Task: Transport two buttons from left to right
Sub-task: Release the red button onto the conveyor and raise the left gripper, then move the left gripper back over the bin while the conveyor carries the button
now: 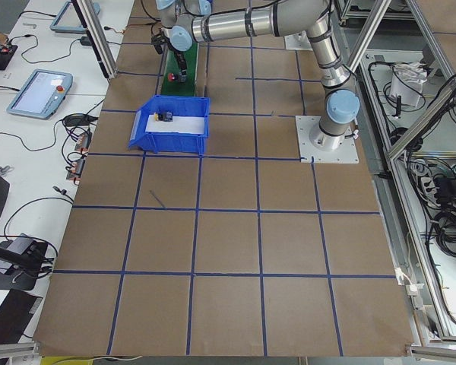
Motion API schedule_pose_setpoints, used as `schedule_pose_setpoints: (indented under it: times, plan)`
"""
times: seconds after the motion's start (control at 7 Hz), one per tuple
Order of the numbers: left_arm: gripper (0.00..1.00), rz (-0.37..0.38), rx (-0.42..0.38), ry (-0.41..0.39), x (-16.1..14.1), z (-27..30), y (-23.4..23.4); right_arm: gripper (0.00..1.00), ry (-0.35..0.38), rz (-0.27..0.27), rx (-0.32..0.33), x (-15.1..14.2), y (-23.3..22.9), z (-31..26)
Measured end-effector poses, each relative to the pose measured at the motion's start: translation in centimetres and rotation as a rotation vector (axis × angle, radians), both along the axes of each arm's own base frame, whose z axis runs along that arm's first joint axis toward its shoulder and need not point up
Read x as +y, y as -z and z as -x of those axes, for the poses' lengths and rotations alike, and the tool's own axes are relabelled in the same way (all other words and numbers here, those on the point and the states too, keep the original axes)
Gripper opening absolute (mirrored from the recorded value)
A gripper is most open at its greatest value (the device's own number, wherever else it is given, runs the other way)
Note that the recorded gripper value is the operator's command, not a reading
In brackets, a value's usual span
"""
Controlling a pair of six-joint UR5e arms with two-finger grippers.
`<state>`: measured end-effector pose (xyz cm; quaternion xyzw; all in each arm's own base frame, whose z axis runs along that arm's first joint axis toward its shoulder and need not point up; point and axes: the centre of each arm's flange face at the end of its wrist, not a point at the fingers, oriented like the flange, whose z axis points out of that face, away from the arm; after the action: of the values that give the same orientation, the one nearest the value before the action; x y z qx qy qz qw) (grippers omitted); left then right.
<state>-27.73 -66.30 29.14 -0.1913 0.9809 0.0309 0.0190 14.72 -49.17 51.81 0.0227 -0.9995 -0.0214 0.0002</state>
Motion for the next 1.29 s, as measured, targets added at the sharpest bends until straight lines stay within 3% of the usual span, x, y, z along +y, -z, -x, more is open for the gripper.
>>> schedule_pose_setpoints:
  times: [0.43,0.86,1.29]
  plan:
    - [1.0,0.049,0.013,0.003,-1.7,-4.1,-3.1,1.0,0.0,0.001,0.0,0.0,0.0,0.0]
    - [1.0,0.107,0.023,0.161,-4.6,-19.1,-7.6,1.0,0.001,0.0,0.0,0.0,0.0,0.0]
    - [1.0,0.094,0.026,0.226,-5.3,-24.5,-6.4,1.0,0.001,-0.015,0.002,0.2,0.8,0.0]
